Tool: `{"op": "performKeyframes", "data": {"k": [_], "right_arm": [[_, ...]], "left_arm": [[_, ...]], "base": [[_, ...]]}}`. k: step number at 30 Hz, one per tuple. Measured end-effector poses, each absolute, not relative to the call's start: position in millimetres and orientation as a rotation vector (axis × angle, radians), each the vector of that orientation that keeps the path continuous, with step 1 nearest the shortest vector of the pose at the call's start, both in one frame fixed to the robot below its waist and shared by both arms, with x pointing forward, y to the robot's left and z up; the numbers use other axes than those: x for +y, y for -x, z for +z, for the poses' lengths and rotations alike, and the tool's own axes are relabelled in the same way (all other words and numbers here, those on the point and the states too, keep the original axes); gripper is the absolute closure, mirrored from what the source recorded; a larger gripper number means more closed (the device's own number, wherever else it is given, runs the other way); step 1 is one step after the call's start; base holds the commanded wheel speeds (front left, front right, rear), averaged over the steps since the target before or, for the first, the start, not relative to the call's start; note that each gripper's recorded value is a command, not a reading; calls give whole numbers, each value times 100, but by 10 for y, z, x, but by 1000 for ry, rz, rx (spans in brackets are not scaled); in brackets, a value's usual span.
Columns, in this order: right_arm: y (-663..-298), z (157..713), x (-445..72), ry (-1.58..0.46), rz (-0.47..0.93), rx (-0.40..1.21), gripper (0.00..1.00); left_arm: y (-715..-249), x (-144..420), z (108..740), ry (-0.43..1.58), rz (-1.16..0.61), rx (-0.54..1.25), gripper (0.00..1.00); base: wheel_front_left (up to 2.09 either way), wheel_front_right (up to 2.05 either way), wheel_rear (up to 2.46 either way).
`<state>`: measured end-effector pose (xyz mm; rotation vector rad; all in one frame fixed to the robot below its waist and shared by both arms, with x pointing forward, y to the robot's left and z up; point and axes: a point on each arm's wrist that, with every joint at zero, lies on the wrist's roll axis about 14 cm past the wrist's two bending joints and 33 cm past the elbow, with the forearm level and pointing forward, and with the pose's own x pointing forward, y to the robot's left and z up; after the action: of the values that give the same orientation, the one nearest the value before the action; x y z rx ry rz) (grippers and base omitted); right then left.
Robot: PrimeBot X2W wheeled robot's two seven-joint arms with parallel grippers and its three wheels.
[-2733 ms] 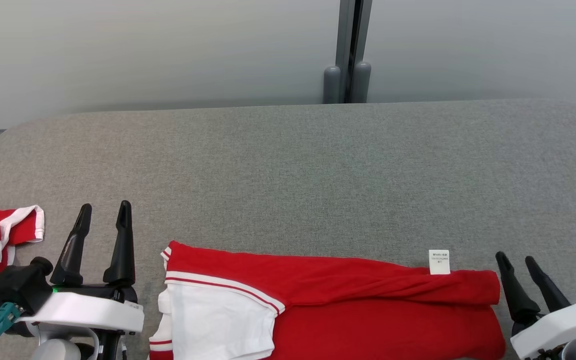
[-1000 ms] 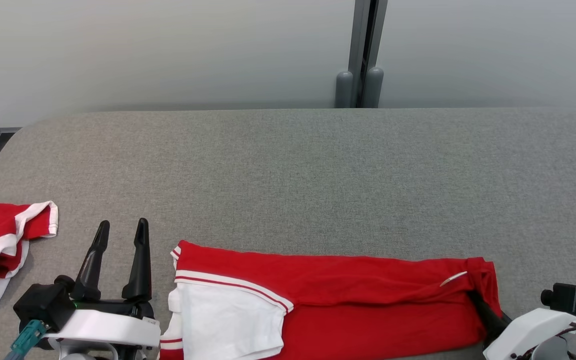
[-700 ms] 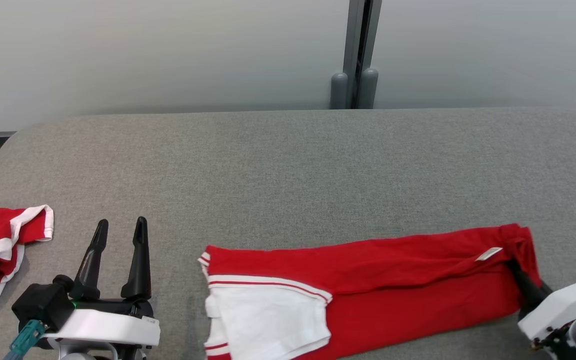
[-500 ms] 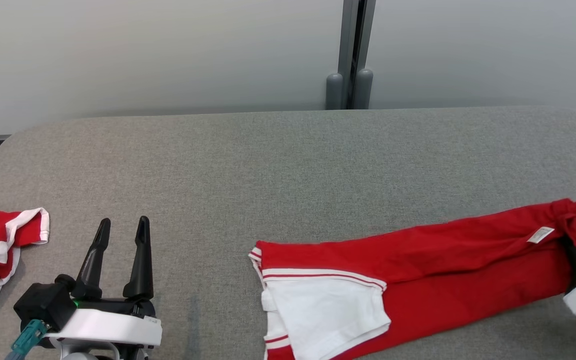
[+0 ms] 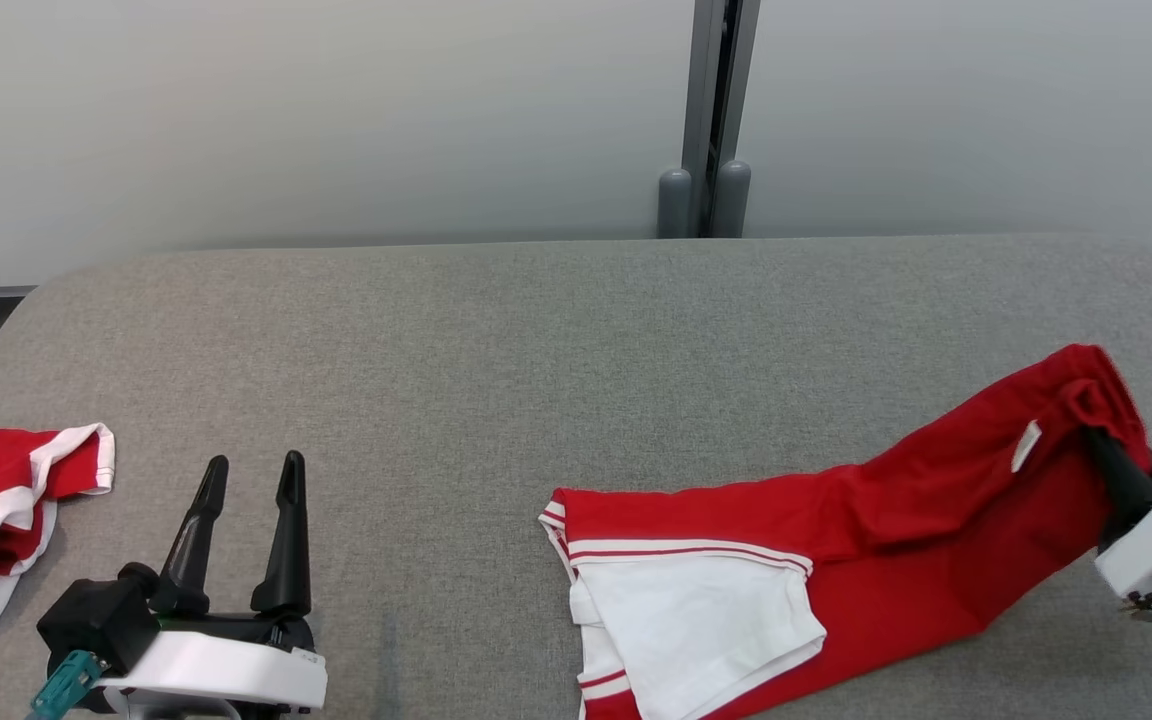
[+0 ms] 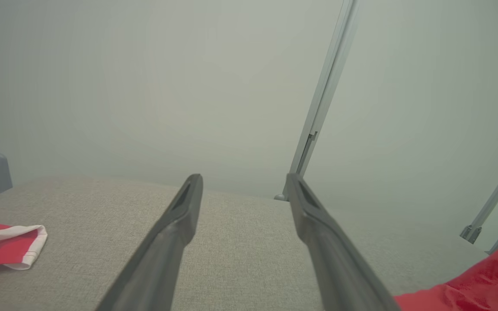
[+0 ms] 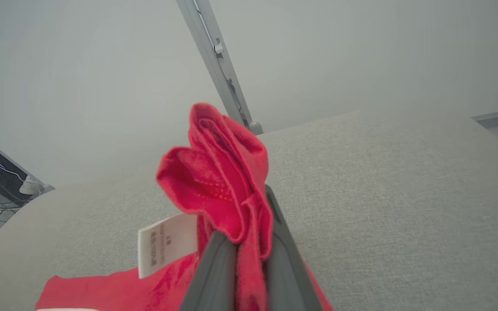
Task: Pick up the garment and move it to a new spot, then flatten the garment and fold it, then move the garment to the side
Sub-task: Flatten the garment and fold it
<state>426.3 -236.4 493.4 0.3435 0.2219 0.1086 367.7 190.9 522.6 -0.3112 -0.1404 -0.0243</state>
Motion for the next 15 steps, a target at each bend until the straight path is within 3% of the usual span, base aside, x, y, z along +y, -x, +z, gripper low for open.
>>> {"op": "performKeyframes", "data": {"k": [15], "right_arm": [[-3918, 5289, -819, -496, 504, 261, 100]], "left_arm": [[-3546, 2010, 5163, 320, 11, -127, 0]], "base": [[0, 0, 0]]}}
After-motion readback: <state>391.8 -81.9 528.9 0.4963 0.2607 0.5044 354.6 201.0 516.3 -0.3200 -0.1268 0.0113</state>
